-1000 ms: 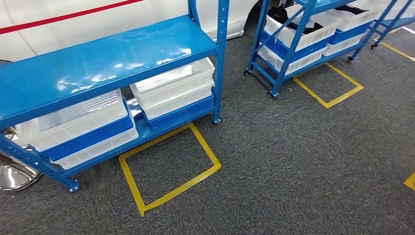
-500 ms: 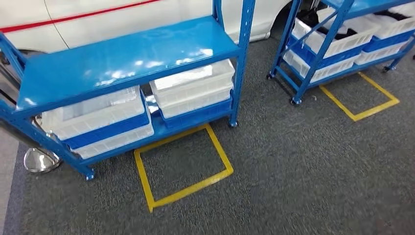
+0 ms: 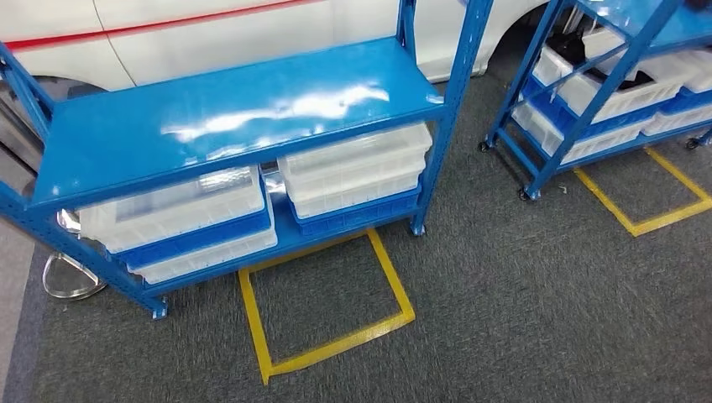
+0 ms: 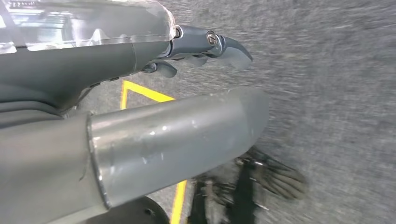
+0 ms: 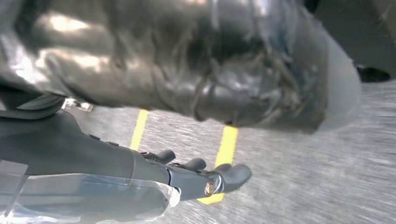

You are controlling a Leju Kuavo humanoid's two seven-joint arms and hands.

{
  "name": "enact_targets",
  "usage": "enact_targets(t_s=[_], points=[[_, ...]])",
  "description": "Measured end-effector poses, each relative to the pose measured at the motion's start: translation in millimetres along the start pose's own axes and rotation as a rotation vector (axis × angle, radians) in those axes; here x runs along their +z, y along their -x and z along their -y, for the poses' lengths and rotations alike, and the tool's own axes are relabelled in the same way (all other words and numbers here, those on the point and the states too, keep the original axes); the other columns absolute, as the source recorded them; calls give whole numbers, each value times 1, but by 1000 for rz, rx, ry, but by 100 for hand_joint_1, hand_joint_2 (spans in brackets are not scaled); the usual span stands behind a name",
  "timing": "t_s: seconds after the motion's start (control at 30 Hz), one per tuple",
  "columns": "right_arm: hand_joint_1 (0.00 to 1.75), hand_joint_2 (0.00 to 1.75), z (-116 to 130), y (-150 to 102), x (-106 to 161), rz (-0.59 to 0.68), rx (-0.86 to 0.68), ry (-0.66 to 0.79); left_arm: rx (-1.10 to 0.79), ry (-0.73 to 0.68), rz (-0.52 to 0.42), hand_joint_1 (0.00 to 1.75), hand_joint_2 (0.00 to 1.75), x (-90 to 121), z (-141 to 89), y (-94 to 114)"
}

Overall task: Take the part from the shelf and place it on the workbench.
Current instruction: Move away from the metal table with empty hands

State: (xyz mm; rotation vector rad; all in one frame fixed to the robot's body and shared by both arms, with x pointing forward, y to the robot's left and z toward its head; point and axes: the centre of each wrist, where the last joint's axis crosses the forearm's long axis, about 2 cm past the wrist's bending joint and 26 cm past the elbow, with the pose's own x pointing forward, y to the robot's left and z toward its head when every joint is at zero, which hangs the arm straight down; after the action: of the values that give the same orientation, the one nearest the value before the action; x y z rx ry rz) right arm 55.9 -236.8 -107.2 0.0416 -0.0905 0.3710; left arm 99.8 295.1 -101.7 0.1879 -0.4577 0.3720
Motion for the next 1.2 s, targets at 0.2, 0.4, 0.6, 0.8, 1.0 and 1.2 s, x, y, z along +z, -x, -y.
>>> enact_targets(t_s=[0.2, 0.4, 0.6, 0.8, 1.0, 1.2], points=[[0, 0, 0, 3, 0, -5, 19, -4, -3, 6, 3, 0, 0, 0, 2, -3], [0, 0, -1, 11, -1, -24, 22, -8, -6, 9, -1, 0, 0, 0, 4, -1], [0, 0, 0, 8, -1, -19, 22, -5, -2, 11, 5, 0, 0, 0, 7, -4], [0, 0, 1, 6, 0, -14, 17, 1, -1, 9, 3, 0, 0, 1, 5, -1], [0, 0, 2, 4, 0, -11, 16, 4, 0, 8, 1, 0, 0, 1, 5, 0], [0, 0, 2, 6, 0, -14, 16, 4, 4, 11, 2, 0, 0, 1, 6, 0]])
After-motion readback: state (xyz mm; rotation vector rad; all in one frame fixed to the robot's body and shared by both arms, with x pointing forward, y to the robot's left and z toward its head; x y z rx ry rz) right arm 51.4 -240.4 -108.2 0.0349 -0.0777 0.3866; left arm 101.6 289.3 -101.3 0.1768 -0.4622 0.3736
